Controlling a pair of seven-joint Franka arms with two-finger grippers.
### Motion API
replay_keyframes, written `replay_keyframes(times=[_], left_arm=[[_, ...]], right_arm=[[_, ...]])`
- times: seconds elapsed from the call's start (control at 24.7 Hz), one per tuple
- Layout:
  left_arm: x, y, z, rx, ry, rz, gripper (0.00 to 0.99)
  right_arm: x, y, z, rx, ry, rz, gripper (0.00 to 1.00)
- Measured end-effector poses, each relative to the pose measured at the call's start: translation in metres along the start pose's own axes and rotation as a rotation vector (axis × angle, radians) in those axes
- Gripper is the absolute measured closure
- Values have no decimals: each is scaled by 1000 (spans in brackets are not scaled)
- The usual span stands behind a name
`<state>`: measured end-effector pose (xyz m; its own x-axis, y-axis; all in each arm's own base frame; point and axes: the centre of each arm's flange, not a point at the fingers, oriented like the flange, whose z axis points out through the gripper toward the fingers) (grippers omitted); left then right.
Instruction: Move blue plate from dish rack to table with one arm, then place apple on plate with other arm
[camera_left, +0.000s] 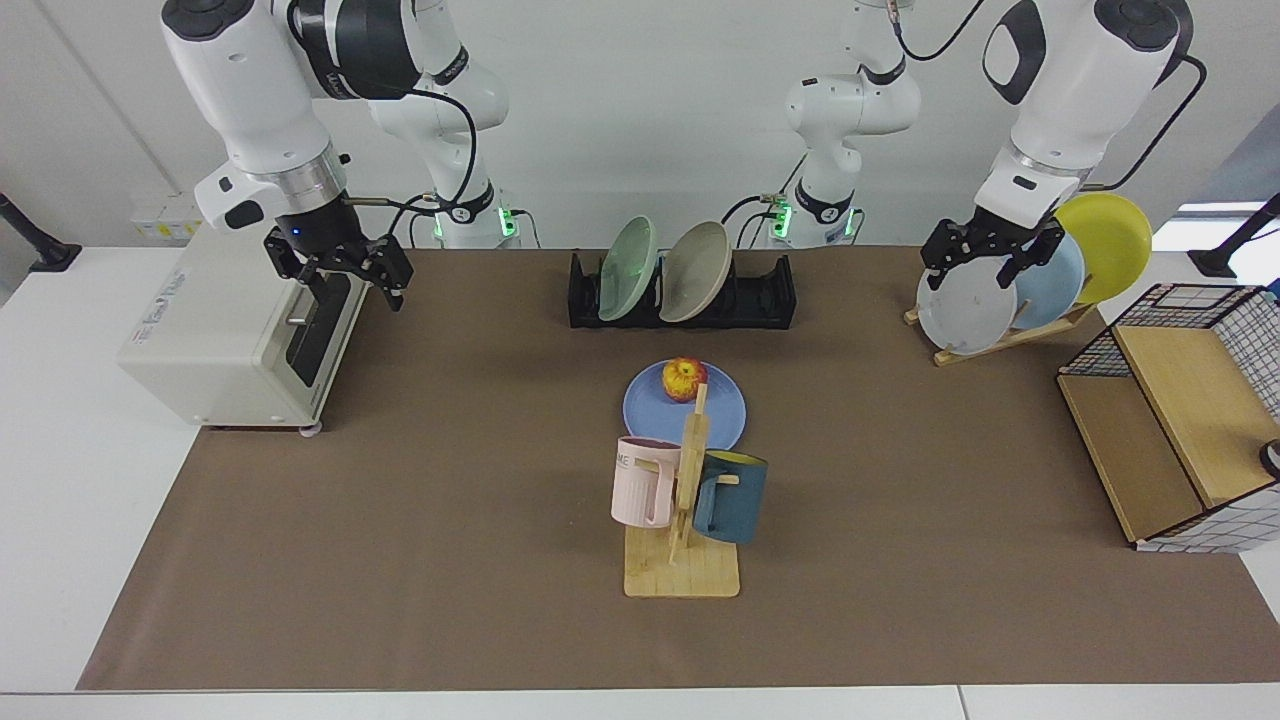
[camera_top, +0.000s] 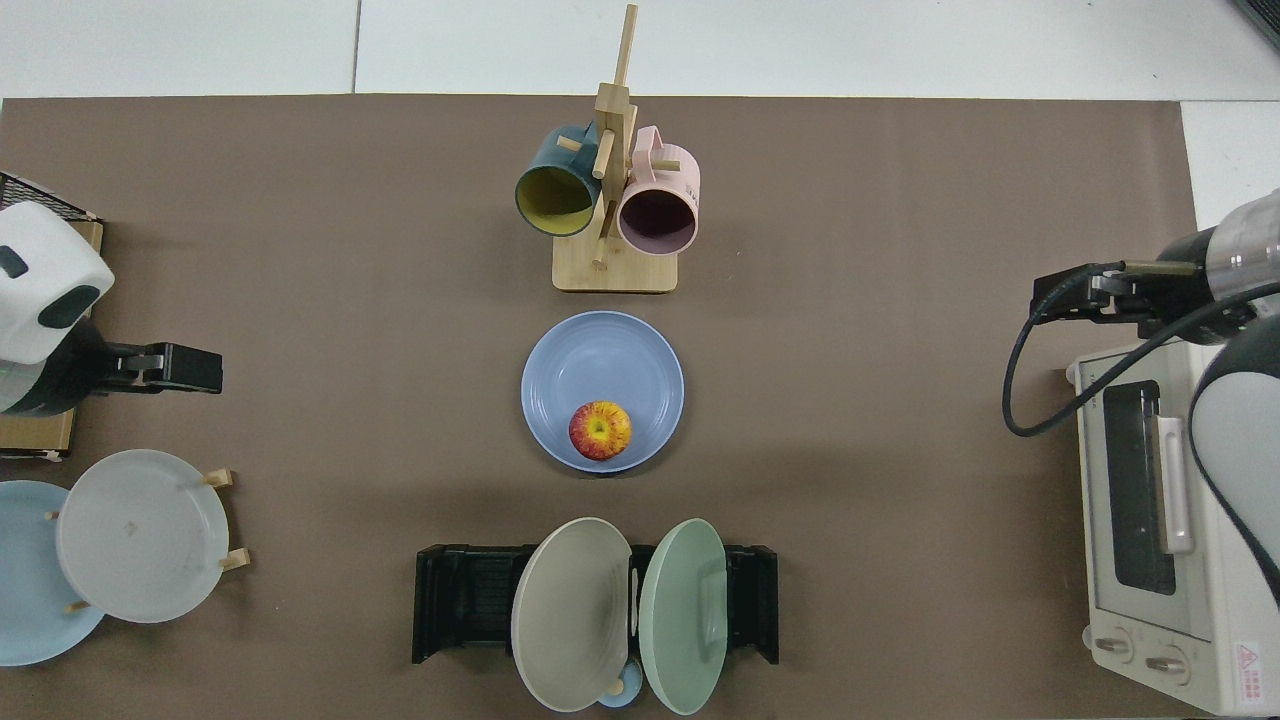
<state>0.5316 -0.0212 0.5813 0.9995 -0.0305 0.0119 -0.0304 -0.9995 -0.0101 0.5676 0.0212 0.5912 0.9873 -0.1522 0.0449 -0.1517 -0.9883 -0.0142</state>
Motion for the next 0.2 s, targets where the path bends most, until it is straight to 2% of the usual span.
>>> replay_keyframes(times=[0.2], left_arm=[[1, 2, -1, 0, 10, 3, 0]], right_arm=[[3, 0, 1, -1, 3, 5, 0]])
